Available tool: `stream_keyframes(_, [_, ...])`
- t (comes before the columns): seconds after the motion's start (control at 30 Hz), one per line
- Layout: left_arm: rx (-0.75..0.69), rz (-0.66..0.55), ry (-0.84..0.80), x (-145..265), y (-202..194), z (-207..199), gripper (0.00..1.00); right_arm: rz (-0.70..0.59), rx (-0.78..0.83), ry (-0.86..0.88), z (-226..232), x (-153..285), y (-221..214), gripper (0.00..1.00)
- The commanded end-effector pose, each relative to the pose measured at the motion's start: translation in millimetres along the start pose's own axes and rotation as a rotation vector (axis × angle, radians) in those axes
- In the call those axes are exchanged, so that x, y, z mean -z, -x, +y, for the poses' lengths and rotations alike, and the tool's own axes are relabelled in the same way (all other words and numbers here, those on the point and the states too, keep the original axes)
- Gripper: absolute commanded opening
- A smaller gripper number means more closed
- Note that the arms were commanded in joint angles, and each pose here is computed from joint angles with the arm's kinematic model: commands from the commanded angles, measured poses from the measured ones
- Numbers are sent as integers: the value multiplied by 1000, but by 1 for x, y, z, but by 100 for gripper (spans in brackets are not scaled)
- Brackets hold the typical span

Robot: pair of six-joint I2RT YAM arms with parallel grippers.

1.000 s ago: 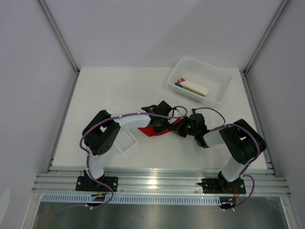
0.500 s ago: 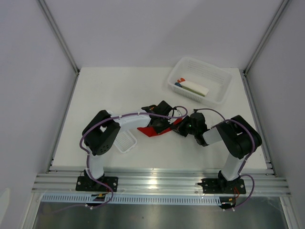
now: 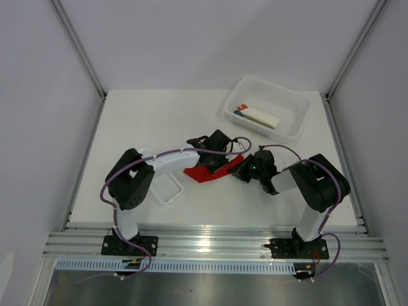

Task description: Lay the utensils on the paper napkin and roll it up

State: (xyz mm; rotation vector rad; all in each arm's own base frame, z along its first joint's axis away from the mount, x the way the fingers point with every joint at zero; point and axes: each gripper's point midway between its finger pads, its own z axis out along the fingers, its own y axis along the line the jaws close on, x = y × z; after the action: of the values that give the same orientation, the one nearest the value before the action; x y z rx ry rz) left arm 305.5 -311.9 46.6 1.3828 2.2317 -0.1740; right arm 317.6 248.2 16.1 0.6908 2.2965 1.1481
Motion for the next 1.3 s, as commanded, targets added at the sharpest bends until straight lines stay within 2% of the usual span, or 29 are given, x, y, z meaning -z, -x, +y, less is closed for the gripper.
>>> stream_keyframes(0.0, [7, -122, -30, 31, 36, 1, 29, 1, -6, -64, -14, -2, -1, 0])
stream_keyframes(0.13, [10, -86, -45, 21, 24, -5, 21, -4, -1, -64, -14, -1, 1, 0])
stream_keyframes(0.17, [6, -77, -49, 18, 21, -7, 14, -3, -1, -69, -15, -1, 0, 0])
stream_keyframes(0.23, [-18, -69, -58, 14, 18, -13, 9, -4, -1, -68, -14, -1, 1, 0])
stream_keyframes(0.37, [-6, 4, -56, 1, 2, -15, 6, -9, -2, -70, -14, 0, 2, 0])
stream_keyframes(0.6, [19, 92, -83, -9, -27, -24, 8, -7, -1, -74, -15, 0, 2, 0])
stream_keyframes(1.27, [67, 191, -94, -9, -64, -23, 10, -18, 12, -84, -16, 4, 5, 0])
